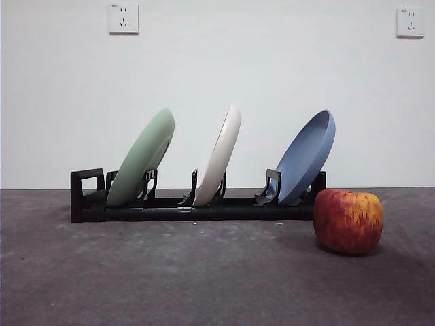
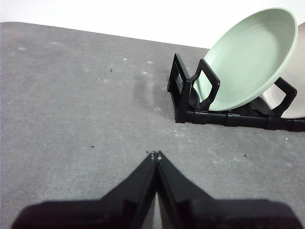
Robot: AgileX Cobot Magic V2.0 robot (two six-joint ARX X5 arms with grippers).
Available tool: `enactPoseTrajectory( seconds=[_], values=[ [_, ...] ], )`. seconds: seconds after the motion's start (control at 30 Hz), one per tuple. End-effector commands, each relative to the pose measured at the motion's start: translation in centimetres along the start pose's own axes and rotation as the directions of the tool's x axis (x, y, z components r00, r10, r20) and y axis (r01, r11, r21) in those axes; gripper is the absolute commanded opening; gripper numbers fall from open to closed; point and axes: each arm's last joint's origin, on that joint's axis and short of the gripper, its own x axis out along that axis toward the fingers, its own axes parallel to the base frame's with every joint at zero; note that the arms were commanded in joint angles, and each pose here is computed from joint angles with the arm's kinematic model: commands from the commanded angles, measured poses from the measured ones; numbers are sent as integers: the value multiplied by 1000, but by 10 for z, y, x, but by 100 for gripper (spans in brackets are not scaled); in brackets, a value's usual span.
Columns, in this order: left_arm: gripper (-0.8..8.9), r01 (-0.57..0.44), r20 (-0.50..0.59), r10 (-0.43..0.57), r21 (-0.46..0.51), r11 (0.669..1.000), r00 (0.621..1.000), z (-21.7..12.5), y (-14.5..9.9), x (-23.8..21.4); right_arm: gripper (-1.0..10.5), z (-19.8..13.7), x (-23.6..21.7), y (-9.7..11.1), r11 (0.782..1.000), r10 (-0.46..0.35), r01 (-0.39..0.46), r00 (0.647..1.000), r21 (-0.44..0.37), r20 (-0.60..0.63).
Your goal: Take the green plate from the plate rack,put the plate on the table,take the apple from the table,put the apple in the plate
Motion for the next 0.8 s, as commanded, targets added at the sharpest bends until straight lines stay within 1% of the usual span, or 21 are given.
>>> enactPoseTrajectory(
  seconds=[0.03, 0.17, 0.23, 0.27, 0.37, 0.43, 0.47, 0.53, 0.57, 0.63, 0.7, 0.8],
  values=[
    [-3, -4, 0, 4, 12, 1000, 1000, -2, 1, 1, -17, -3, 1, 0, 1000, 1, -1, 1000, 11, -3],
    [-3, -2, 9, 2, 11, 1000, 1000, -1, 0, 1, -17, -2, 1, 0, 1000, 0, 0, 1000, 21, -1],
    [-3, 5, 10, -5, 2, 1000, 1000, -1, 0, 1, -17, -2, 1, 0, 998, 5, -5, 1000, 66, -2],
    [-3, 5, 10, -4, -6, 1000, 1000, -1, 0, 1, -17, -2, 1, 0, 994, 5, -5, 1000, 105, -2],
    [-3, 8, 23, -8, -15, 1000, 1000, 1, 0, 1, -17, -2, 1, 0, 974, 5, -5, 1000, 228, 0],
    [-4, 12, 36, -10, -60, 998, 999, 3, -1, 0, -17, 1, 0, 0, 948, 4, -7, 1000, 318, 11],
    [-4, 17, 40, -14, -75, 997, 999, 5, -1, -1, -17, 4, -1, 0, 939, 4, -10, 1000, 343, 20],
    [-5, 72, 42, -68, -83, 994, 997, 12, -4, -3, -17, 15, -5, -1, 919, -1, -18, 999, 393, 48],
    [-5, 108, 45, -105, -80, 991, 993, 17, -6, -5, -17, 22, -8, -1, 914, -6, -23, 998, 406, 70],
    [-5, 179, 54, -175, -74, 981, 983, 30, -10, -9, -17, 39, -14, -2, 910, -12, -34, 994, 413, 109],
    [-5, 243, 60, -239, -68, 968, 969, 46, -15, -14, -17, 60, -21, -3, 911, -13, -42, 991, 411, 130],
    [-5, 304, 70, -300, -56, 951, 951, 73, -21, -20, -17, 92, -29, -5, 916, -13, -37, 992, 399, 122]
  ],
)
